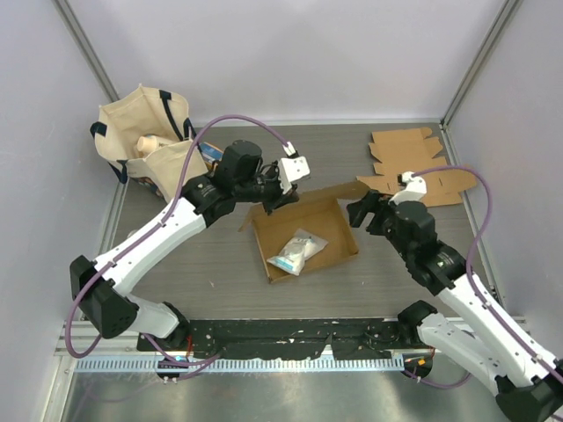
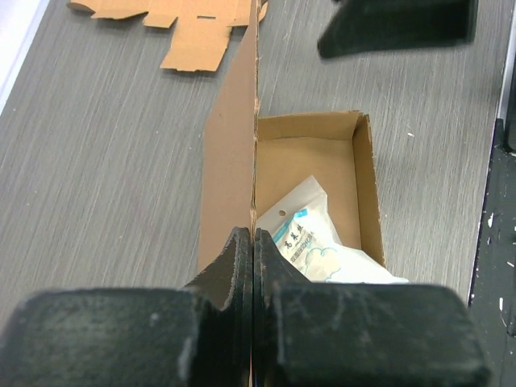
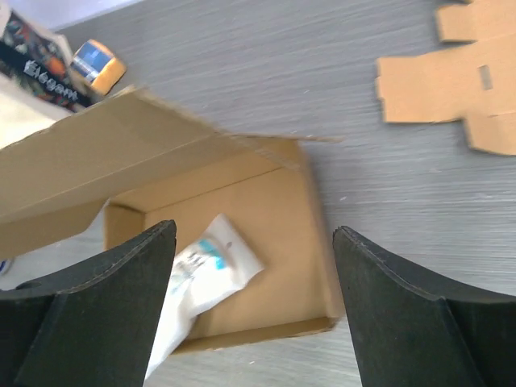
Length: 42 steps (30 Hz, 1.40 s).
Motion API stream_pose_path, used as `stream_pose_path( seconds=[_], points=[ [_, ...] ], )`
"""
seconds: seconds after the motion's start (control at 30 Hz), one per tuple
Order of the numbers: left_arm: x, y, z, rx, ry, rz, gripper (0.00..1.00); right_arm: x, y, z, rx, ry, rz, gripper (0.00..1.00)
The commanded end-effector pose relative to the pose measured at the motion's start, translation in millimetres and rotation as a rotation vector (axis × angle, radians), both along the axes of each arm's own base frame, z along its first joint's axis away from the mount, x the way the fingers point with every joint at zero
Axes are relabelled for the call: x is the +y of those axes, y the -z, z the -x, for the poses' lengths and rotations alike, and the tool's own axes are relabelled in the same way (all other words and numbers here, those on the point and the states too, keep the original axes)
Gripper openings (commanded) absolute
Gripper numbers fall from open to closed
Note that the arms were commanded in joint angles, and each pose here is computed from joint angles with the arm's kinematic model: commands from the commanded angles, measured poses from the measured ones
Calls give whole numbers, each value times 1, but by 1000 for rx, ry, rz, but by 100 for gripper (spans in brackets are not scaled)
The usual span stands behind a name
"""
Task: Fold the paper box
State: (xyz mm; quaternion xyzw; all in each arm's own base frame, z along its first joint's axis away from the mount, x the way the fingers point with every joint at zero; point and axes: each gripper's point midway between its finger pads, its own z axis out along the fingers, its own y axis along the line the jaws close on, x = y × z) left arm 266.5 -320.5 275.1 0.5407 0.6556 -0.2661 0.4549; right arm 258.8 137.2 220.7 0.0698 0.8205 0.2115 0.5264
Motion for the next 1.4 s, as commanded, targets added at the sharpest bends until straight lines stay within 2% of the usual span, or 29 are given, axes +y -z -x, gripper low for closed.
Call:
stream_pose_path(
  seconds=[0.0,0.13,0.23,0.27,0.33,0.37,0.4,0.43,0.53,0.6,0.67,0.8,0.9,1.0,1.03,1.1,1.17,1.23,1.37],
  points=[
    [8,-29,12,-8,48,55,0,-32,7,-11,-58,21,127,82],
    [14,-42,14,21,68,96,0,-13,-7,-10,-147,-87,63,78],
    [17,-58,15,17,57,149,0,18,-16,6,-170,-273,-14,77],
    [18,-61,13,5,39,160,0,42,-11,19,-128,-416,-73,75],
    [19,-58,4,-4,0,159,0,70,-11,33,-76,-501,-225,66],
    [19,-58,1,-1,-21,158,0,78,8,41,-28,-515,-239,64],
    [19,-58,-2,2,-35,157,0,81,12,40,-46,-484,-237,64],
    [18,-54,-4,20,-42,149,0,102,13,63,-63,-560,-234,63],
    [17,-51,-6,29,-46,155,0,112,24,80,-109,-556,-185,63],
    [16,-51,-5,31,-43,156,0,126,42,99,-86,-620,-147,59],
    [17,-51,-5,26,-44,155,0,142,57,119,-51,-725,-142,50],
    [18,-51,-3,29,-44,150,0,164,75,131,-1,-795,-173,30],
    [18,-49,-3,36,-46,149,0,172,97,131,32,-798,-181,26],
    [17,-48,-3,46,-47,154,0,172,118,103,46,-672,-93,25],
    [17,-48,-2,50,-45,155,0,163,123,78,16,-533,-34,27],
    [16,-47,-2,57,-42,158,0,145,120,51,-39,-355,-14,37],
    [16,-46,-1,61,-42,156,0,133,87,32,-168,-280,26,39],
    [18,-43,-1,63,-47,145,0,122,56,25,-250,-230,34,47],
    [20,-40,-1,58,-45,125,0,75,16,26,-280,-134,128,65]
  ],
)
